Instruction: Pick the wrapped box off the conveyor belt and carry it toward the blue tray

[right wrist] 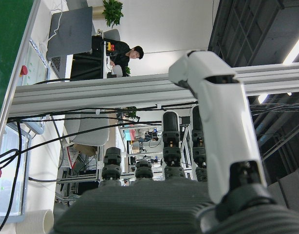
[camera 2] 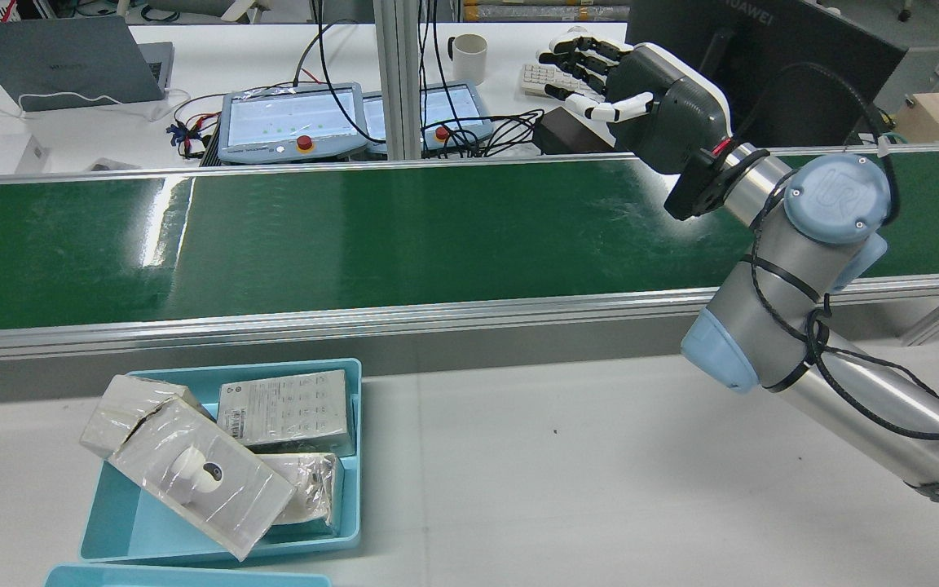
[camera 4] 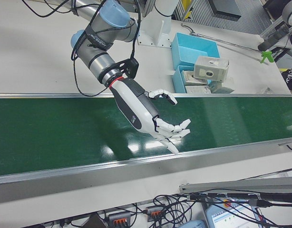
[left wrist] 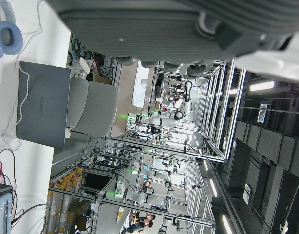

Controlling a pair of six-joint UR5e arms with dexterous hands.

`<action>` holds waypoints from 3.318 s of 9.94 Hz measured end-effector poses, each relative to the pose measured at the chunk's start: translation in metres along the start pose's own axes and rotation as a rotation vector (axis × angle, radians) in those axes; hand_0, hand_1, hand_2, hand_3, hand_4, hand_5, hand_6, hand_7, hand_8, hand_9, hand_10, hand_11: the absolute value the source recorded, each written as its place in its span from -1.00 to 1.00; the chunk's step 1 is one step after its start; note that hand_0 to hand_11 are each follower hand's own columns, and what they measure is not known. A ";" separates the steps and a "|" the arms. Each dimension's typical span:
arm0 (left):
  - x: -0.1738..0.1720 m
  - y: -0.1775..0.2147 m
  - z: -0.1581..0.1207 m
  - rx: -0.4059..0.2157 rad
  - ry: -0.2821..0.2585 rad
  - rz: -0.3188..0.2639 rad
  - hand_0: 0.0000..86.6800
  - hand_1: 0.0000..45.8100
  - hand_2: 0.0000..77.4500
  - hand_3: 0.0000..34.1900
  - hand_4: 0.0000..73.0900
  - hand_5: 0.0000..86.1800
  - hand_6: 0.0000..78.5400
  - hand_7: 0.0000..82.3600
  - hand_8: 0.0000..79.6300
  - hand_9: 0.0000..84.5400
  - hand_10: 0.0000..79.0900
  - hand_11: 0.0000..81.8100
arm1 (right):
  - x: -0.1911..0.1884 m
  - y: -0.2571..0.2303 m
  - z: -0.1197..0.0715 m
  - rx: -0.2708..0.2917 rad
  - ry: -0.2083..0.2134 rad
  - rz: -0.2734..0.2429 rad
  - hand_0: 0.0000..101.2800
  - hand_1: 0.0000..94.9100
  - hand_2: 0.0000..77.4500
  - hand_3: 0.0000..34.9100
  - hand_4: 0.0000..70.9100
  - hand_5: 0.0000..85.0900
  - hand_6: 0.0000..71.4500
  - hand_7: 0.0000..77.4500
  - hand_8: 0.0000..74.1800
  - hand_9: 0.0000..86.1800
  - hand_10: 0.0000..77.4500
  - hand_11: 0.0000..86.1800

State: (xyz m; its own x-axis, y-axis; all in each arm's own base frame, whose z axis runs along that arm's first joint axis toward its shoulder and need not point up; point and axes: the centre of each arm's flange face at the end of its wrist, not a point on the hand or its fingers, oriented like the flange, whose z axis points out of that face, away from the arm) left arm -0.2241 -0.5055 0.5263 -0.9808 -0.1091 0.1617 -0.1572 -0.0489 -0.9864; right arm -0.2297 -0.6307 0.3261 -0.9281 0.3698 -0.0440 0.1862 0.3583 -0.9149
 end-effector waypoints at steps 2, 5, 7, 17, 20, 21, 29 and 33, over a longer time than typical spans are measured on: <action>0.000 0.000 0.000 0.000 0.000 0.000 -1.00 -1.00 -0.99 -1.00 -1.00 -0.97 -1.00 -0.99 -0.99 -1.00 -0.99 -0.99 | 0.000 0.000 0.000 -0.001 0.000 0.000 0.06 -0.46 0.04 -0.52 -0.38 -0.22 -0.69 -0.32 -0.91 -0.80 -0.79 -0.67; 0.000 0.000 0.000 0.000 0.000 0.000 -1.00 -1.00 -0.99 -1.00 -1.00 -0.97 -1.00 -0.99 -0.99 -1.00 -1.00 -0.99 | 0.000 0.001 0.000 -0.003 0.000 0.001 0.06 -0.46 -0.01 -0.49 -0.38 -0.22 -0.69 -0.32 -0.90 -0.80 -0.79 -0.67; 0.000 0.000 0.000 0.000 0.000 0.000 -1.00 -1.00 -0.99 -1.00 -1.00 -0.97 -1.00 -0.99 -0.99 -1.00 -1.00 -1.00 | -0.001 0.001 0.000 -0.004 -0.002 0.001 0.06 -0.46 -0.01 -0.49 -0.38 -0.22 -0.69 -0.32 -0.90 -0.80 -0.79 -0.67; 0.000 0.000 0.000 0.000 0.000 0.000 -1.00 -1.00 -0.99 -1.00 -1.00 -0.97 -1.00 -0.99 -0.99 -1.00 -0.99 -1.00 | -0.002 0.002 0.000 -0.003 -0.006 0.010 0.27 -0.24 -0.01 -0.95 -0.20 0.03 -0.56 -0.23 -0.78 -0.72 -0.85 -0.70; 0.000 0.000 0.000 0.000 0.000 0.000 -1.00 -1.00 -0.97 -1.00 -1.00 -0.97 -1.00 -0.99 -0.99 -1.00 -0.99 -0.99 | -0.001 0.005 0.002 -0.014 -0.007 0.011 0.15 -0.37 0.28 -0.93 -0.35 0.03 -0.56 -0.16 -0.78 -0.68 -0.82 -0.73; 0.000 0.000 0.000 0.000 0.000 0.000 -1.00 -1.00 -0.99 -1.00 -1.00 -0.97 -1.00 -0.99 -0.99 -1.00 -1.00 -0.99 | -0.001 0.007 0.002 -0.017 -0.009 0.011 0.06 -0.52 -0.44 -0.32 -0.71 -0.69 -0.76 -0.27 -0.69 -0.77 -0.94 -0.87; 0.000 0.000 0.000 0.000 0.000 0.000 -1.00 -1.00 -0.97 -1.00 -1.00 -0.97 -1.00 -0.99 -0.99 -1.00 -0.99 -1.00 | 0.004 0.009 0.001 -0.020 -0.004 0.016 0.29 -0.23 0.03 -0.79 -0.14 -0.19 -0.44 -0.06 -0.76 -0.70 -0.83 -0.72; 0.000 0.000 0.000 0.000 0.000 0.000 -1.00 -1.00 -0.99 -1.00 -1.00 -0.97 -1.00 -0.99 -0.99 -1.00 -0.99 -1.00 | 0.009 0.006 0.000 -0.015 0.003 0.020 0.14 -0.56 -0.49 -0.78 -0.37 -0.15 -0.56 -0.13 -0.79 -0.71 -0.83 -0.77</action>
State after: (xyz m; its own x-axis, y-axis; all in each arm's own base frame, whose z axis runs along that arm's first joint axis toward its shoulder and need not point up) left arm -0.2241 -0.5054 0.5263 -0.9808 -0.1091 0.1617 -0.1572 -0.0489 -0.9864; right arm -0.2367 -0.6255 0.3201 -0.9233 0.3792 -0.0610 0.2092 0.3633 -0.9079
